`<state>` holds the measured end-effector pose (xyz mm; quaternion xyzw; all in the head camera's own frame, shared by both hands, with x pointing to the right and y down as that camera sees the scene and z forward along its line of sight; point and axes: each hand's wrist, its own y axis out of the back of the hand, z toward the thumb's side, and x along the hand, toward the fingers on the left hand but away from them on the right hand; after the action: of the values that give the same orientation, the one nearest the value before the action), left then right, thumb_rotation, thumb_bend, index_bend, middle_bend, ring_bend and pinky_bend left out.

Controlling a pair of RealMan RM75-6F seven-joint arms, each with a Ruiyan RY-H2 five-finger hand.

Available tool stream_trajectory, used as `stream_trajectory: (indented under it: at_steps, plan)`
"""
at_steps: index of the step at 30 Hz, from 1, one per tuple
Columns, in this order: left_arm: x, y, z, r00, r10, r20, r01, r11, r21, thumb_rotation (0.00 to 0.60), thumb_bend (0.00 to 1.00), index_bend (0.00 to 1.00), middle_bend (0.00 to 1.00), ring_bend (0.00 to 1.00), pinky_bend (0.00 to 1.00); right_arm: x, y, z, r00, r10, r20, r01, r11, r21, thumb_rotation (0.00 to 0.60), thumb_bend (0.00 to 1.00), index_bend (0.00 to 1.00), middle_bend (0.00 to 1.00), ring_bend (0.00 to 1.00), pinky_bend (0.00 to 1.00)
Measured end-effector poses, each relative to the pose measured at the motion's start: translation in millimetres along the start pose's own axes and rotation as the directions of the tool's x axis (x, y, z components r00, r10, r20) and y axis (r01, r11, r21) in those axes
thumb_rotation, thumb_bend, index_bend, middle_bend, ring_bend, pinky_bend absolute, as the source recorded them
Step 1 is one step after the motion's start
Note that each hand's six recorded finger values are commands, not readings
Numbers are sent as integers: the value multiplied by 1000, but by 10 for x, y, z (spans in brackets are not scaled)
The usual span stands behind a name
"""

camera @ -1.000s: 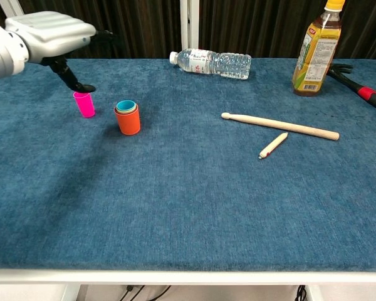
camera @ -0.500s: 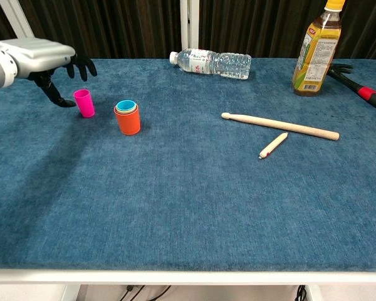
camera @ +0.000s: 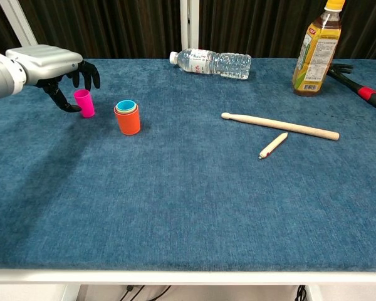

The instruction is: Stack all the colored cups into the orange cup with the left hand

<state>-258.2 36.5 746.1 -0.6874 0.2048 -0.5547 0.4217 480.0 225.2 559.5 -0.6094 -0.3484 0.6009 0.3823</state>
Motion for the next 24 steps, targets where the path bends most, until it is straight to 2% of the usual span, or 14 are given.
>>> stream_trajectory:
  at_steps: [6,24]
  plan:
    - [39,1,15,1000,19,11,-19,1000,15,600,269,390,416,406,326,-4,-8,-26,1000,2,7,-2,1000,0,600,327,0,0,0,0]
    - [110,3,9,999,35,21,-36,998,47,600,319,473,476,480,385,-12,-31,-84,1000,6,28,-6,1000,9,600,327,0,0,0,0]
